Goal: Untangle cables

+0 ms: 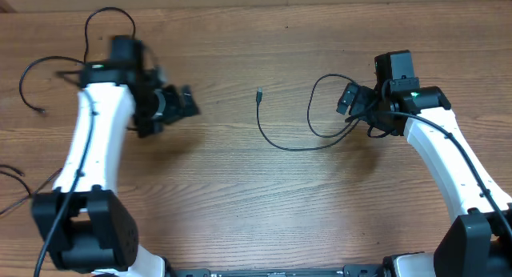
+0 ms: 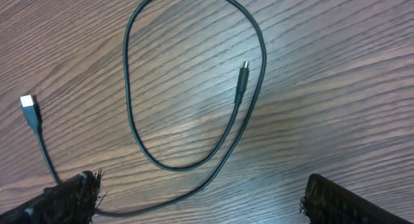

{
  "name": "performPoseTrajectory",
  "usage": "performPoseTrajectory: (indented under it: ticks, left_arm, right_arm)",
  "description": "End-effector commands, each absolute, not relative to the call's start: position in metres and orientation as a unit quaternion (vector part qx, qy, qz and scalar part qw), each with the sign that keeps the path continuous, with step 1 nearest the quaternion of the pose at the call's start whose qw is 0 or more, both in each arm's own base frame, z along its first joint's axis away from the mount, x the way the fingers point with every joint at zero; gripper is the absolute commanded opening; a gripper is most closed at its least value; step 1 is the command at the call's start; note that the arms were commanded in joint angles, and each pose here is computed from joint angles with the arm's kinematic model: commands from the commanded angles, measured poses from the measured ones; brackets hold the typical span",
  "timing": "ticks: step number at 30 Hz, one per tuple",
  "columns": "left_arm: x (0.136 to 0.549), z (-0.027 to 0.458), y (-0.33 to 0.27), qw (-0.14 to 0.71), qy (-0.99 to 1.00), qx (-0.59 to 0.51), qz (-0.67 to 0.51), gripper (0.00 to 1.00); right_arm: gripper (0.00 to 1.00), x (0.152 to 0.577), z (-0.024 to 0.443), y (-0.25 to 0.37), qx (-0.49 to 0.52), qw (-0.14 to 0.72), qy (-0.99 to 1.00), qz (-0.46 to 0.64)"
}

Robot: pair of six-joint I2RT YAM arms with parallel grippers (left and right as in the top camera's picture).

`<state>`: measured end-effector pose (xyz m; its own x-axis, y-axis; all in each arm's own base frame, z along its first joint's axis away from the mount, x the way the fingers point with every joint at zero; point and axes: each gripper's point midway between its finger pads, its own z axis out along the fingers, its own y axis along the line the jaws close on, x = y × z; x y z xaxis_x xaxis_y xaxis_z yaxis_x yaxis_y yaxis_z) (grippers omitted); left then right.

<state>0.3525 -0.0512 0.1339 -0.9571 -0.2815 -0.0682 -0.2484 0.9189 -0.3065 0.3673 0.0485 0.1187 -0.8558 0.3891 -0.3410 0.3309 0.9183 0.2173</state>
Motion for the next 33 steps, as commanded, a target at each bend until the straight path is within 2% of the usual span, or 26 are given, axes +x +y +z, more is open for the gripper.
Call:
performPoseTrajectory:
  ticks: [1, 6, 11, 13, 15, 18, 25, 29, 33]
  left_arm:
    - [0.35, 0.129, -0.065, 0.063, 0.987, -0.111, -0.097, 1.0]
    - [0.345, 0.129, -0.096, 0.067, 0.992, -0.06, -0.088, 1.0]
    - [0.342, 0.129, -0.115, 0.071, 0.993, -0.031, -0.085, 1.0]
    - [0.341, 0.129, -0.119, 0.071, 0.993, -0.025, -0.086, 1.0]
    - [0.342, 0.13, -0.124, 0.075, 0.993, -0.022, -0.09, 1.0]
    - [0.349, 0.132, -0.13, 0.087, 0.99, -0.038, -0.102, 1.0]
    - [0.364, 0.144, -0.172, 0.123, 0.977, -0.018, -0.172, 1.0]
    - [0.375, 0.155, -0.205, 0.16, 0.966, -0.018, -0.204, 1.0]
    - [0.373, 0.155, -0.214, 0.174, 0.966, -0.004, -0.189, 1.0]
  right_arm:
    - [1.0, 0.369, 0.119, 0.051, 0.189, 0.196, 0.959, 0.08]
    - [1.0, 0.366, 0.122, 0.077, 0.171, 0.175, 0.958, 0.152]
    - [1.0, 0.372, 0.127, 0.084, 0.173, 0.183, 0.952, 0.177]
    - [1.0, 0.37, 0.125, 0.083, 0.227, 0.168, 0.942, 0.182]
    - [1.0, 0.361, 0.119, 0.074, 0.323, 0.14, 0.921, 0.167]
    - [1.0, 0.354, 0.112, 0.044, 0.406, 0.15, 0.897, 0.092]
    - [1.0, 0.342, 0.139, -0.022, 0.493, 0.147, 0.857, 0.032]
    - [1.0, 0.34, 0.151, -0.044, 0.539, 0.122, 0.829, 0.085]
    - [1.0, 0.331, 0.139, -0.04, 0.524, 0.095, 0.841, 0.093]
